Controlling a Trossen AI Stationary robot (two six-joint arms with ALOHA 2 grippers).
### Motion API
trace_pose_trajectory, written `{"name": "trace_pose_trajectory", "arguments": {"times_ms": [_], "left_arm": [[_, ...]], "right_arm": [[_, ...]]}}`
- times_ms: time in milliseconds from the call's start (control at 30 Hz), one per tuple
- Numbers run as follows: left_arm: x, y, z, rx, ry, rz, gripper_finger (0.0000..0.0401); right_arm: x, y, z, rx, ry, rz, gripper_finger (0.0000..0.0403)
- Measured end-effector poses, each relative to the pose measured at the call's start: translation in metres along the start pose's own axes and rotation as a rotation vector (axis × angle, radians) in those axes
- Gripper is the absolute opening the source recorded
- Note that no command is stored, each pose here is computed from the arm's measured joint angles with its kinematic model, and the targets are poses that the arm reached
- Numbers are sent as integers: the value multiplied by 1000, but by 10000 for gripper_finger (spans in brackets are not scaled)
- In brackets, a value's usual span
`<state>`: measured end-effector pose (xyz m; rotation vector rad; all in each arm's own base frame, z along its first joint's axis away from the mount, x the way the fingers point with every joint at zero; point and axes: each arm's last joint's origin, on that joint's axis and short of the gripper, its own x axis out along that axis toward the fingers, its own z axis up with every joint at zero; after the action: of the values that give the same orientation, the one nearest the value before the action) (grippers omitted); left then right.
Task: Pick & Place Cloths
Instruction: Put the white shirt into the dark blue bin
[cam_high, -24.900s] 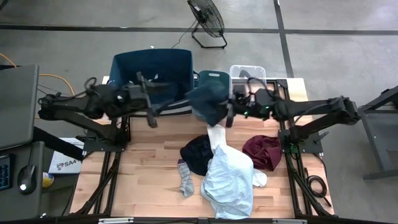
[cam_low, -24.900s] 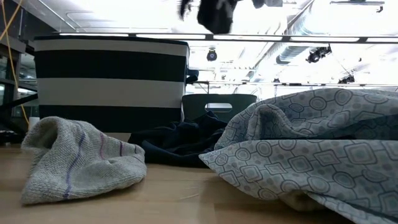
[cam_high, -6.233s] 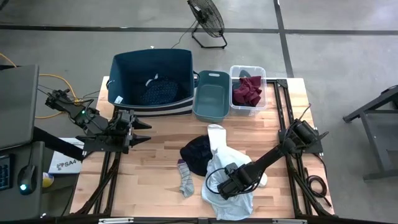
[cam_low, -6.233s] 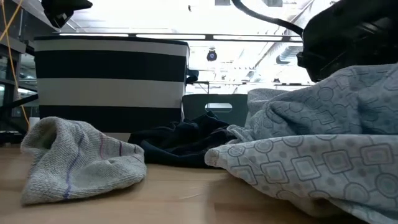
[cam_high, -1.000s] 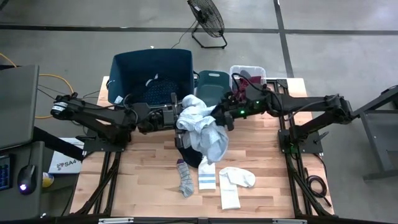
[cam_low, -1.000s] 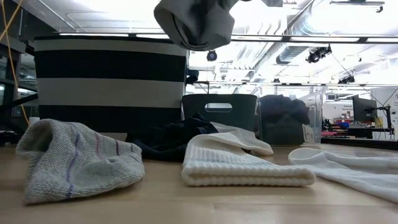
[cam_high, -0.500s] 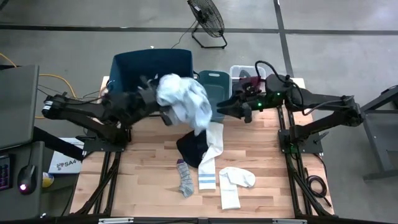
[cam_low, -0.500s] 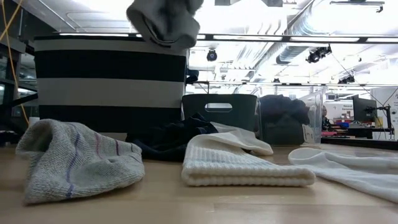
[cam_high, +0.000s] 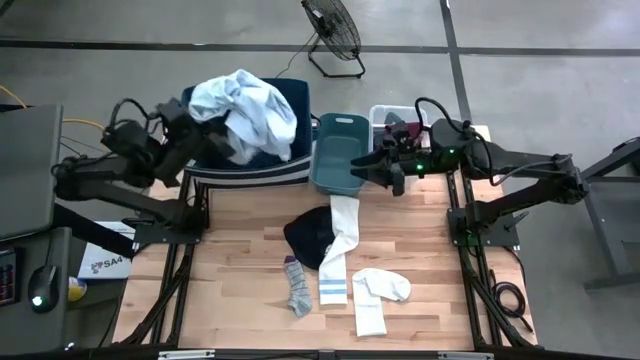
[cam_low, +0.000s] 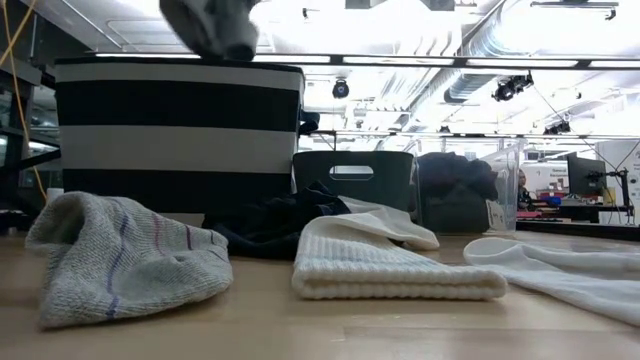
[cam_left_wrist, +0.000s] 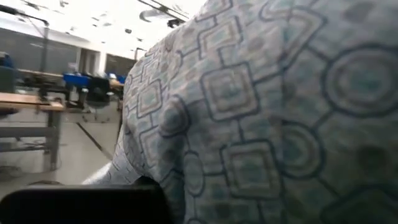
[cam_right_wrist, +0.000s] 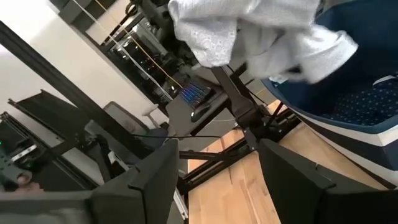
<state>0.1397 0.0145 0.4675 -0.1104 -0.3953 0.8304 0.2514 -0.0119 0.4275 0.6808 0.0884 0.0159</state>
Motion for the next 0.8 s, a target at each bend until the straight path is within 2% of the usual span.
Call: {"name": "trace_pose_trajectory", "arguments": {"times_ms": [167,300,667,800], "left_arm": [[1,13,0,60,17,58,94],[6,18,-9,149,71,107,94],[35,24,-53,342,270,295,94],[45,34,-74,364,377,375,94]], "right_arm": [[0,-1,0,-17,-11,-16,215],[0,-1,1,-18,-20,-27,215],[0,-3,-2,-12,-9,-67,215],[0,-4,-2,-11,-10,-86,215]]}}
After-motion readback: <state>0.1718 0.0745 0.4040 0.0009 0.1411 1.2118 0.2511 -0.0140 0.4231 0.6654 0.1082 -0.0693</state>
